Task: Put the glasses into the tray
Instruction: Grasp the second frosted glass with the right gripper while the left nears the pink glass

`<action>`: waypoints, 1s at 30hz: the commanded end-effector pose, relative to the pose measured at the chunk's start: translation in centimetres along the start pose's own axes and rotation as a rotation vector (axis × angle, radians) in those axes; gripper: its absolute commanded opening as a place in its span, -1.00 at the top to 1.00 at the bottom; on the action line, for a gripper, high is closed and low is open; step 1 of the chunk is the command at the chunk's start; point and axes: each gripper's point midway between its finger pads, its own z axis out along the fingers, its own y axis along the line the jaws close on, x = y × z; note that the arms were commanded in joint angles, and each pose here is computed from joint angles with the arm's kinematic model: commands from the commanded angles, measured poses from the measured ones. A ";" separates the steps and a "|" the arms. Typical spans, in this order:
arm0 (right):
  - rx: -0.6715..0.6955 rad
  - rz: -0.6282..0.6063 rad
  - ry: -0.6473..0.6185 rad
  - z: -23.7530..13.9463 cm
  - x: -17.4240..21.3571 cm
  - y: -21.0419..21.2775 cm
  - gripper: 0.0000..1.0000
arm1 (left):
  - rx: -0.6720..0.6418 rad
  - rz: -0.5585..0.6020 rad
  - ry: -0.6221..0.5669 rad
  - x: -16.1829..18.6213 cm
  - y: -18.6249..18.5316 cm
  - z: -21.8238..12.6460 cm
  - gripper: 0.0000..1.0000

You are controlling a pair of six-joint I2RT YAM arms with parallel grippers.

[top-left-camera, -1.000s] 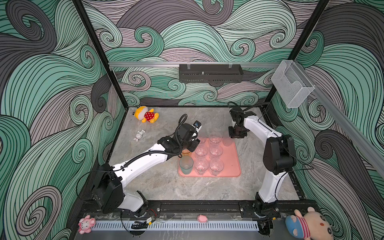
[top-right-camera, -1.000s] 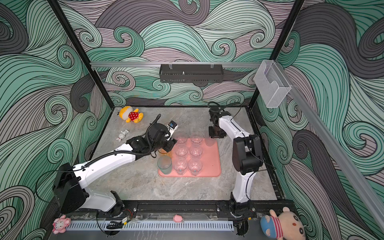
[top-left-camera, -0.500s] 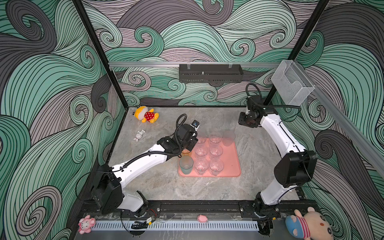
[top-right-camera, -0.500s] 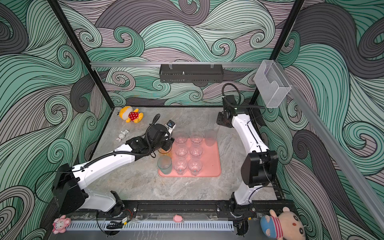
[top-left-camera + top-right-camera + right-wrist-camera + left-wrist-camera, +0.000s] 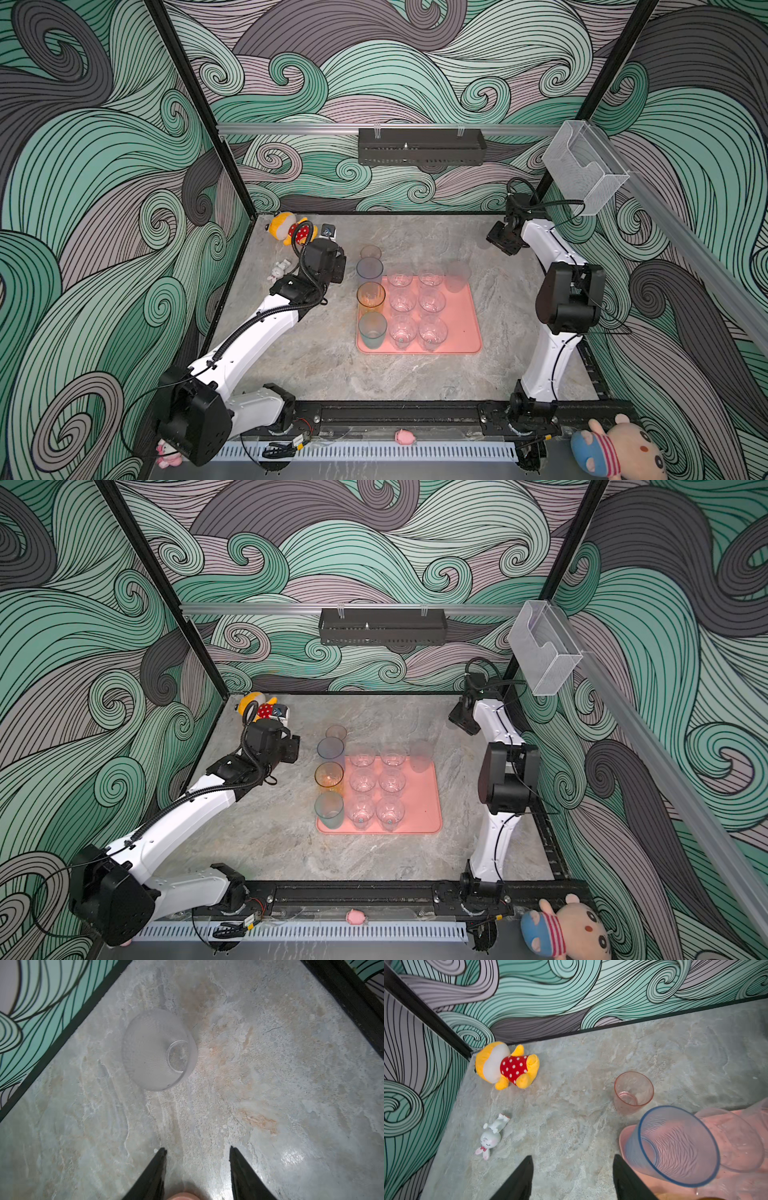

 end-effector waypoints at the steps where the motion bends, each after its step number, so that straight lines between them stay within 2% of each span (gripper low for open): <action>1: -0.033 0.063 -0.025 0.4 -1.6 0.6 0.00 | -0.035 -0.187 0.043 0.3 1.4 1.8 -0.35; 5: -0.033 0.083 -0.020 1.7 -2.1 0.6 0.00 | -0.047 -0.277 0.138 1.4 2.4 4.1 -0.46; 9: -0.055 0.092 -0.026 1.8 -2.3 1.1 0.00 | -0.049 -0.268 0.231 2.7 2.3 5.4 -0.57; 13: -0.056 0.098 -0.060 1.6 -3.3 1.2 0.00 | -0.020 -0.271 0.261 3.9 1.6 6.2 -0.62; 15: -0.057 0.104 -0.062 2.0 -3.8 1.4 0.00 | -0.005 -0.274 0.270 4.3 1.2 6.5 -0.72; 25: -0.033 0.119 -0.015 5.5 -3.5 1.3 0.02 | 0.022 -0.257 0.281 4.5 0.7 6.9 -0.72; 27: -0.041 0.117 -0.003 6.1 -3.3 1.4 0.06 | 0.032 -0.258 0.284 4.6 0.5 6.9 -0.70; 30: -0.046 0.109 0.022 6.8 -2.8 1.6 0.23 | 0.047 -0.263 0.289 4.6 0.2 7.0 -0.68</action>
